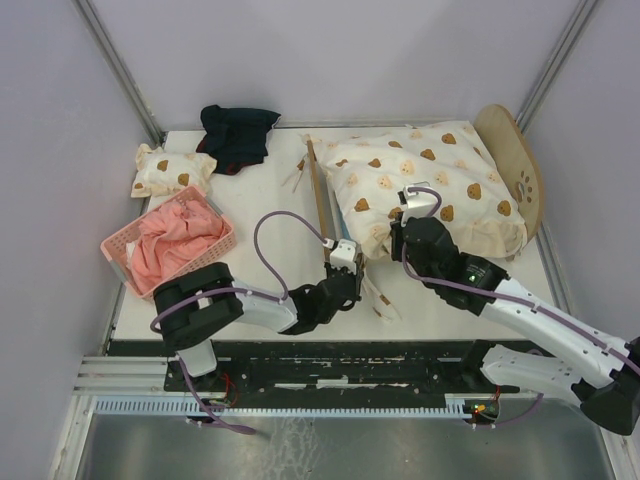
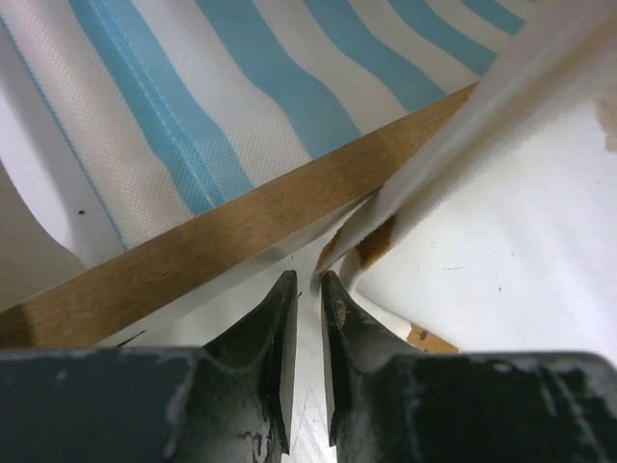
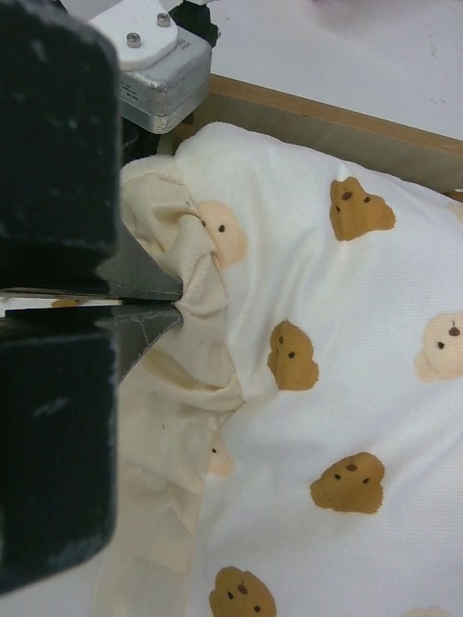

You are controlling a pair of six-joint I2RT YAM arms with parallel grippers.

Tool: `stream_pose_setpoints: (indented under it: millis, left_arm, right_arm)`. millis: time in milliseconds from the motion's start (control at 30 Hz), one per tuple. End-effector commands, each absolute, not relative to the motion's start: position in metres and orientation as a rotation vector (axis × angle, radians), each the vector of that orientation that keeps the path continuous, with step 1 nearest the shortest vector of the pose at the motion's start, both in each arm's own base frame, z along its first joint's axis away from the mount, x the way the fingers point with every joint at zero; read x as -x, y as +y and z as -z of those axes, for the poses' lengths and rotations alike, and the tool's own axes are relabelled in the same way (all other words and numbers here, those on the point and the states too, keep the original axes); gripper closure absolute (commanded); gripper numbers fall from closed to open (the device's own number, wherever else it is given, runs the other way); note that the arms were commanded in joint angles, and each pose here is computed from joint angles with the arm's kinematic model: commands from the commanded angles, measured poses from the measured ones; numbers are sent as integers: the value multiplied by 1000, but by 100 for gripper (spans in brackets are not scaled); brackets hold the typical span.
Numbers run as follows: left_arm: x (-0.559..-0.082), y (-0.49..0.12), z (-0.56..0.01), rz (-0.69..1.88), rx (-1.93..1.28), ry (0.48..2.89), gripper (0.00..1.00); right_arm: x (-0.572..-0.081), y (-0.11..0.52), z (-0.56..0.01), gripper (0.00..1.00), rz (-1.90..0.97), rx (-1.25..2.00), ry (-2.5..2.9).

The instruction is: Set up the pet bed

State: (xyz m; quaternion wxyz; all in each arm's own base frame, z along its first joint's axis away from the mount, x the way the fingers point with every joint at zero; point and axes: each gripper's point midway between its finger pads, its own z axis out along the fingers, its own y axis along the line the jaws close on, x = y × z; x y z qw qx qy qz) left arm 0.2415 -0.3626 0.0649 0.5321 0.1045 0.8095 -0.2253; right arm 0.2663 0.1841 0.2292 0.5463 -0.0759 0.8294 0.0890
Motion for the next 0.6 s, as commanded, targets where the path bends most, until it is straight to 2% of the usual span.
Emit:
stream_pose_setpoints:
  millis: [0,67,267,567]
  left_arm:
    - [-248,-382,-96,588,-269,1837,86]
    - [-244,-383,-104,616,-286,1836,97]
    - [-230,-376,-149,679,-351,1775,97]
    - [-234,-345,-204,510,-471,1636,97]
  right_arm:
    - [-270,181,-258,98,-240,137,1895]
    - [-269,179,-255,98,-230,142,1897]
    - [-273,157,-253,98,-160,101,1883]
    - [-276,136,-262,98,-144,61,1869]
